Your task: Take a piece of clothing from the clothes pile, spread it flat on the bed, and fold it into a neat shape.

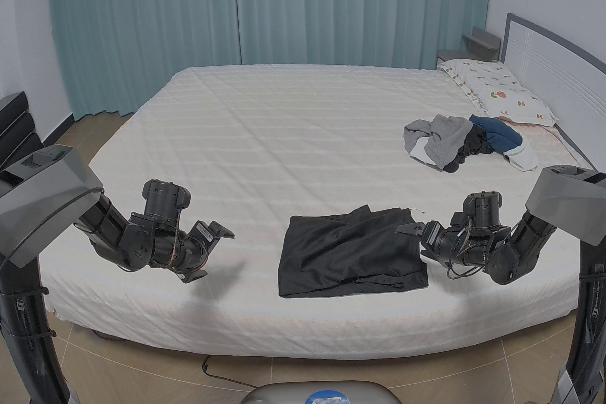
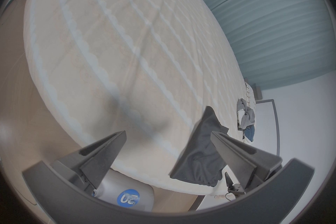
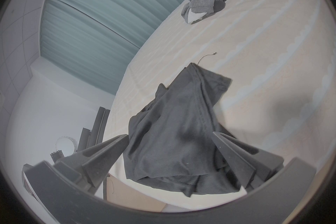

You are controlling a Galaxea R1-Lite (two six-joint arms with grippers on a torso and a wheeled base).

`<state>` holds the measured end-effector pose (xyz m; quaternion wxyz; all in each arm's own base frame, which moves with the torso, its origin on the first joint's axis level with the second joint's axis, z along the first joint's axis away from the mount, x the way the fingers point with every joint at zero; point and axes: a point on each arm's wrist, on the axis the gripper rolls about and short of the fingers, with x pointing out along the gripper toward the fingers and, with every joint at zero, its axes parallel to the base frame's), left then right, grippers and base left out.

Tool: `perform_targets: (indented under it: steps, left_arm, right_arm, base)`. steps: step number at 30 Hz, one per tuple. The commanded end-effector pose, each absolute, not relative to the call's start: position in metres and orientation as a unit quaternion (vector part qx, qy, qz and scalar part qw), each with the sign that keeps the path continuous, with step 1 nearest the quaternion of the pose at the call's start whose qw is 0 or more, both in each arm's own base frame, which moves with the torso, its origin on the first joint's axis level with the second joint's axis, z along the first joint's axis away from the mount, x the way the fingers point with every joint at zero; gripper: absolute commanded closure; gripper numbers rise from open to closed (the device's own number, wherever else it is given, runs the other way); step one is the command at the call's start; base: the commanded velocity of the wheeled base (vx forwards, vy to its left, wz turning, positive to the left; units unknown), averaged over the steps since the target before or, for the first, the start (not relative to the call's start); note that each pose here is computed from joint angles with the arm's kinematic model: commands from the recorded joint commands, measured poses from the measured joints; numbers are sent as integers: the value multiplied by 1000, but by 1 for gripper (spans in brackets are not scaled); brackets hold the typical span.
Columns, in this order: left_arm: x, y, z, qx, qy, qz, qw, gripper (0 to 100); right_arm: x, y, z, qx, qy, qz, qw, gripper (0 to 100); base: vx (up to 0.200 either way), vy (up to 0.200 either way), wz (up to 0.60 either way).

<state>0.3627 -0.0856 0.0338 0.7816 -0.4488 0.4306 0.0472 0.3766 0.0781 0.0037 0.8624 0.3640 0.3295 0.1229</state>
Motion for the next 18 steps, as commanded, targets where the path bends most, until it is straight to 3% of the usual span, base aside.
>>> perform_targets:
  steps: [1, 6, 18]
  left_arm:
    - [363, -90, 36, -448, 430, 41, 783, 0]
    - [364, -91, 37, -448, 429, 39, 783, 0]
    - [364, -91, 38, -456, 424, 43, 781, 0]
  right_arm:
    - [375, 78, 6, 363, 327, 123, 864, 0]
    - [373, 78, 7, 361, 328, 122, 864, 0]
    - [363, 94, 9, 352, 341, 138, 860, 0]
  base:
    - [0, -200, 0]
    - [0, -200, 0]
    - [0, 0, 0]
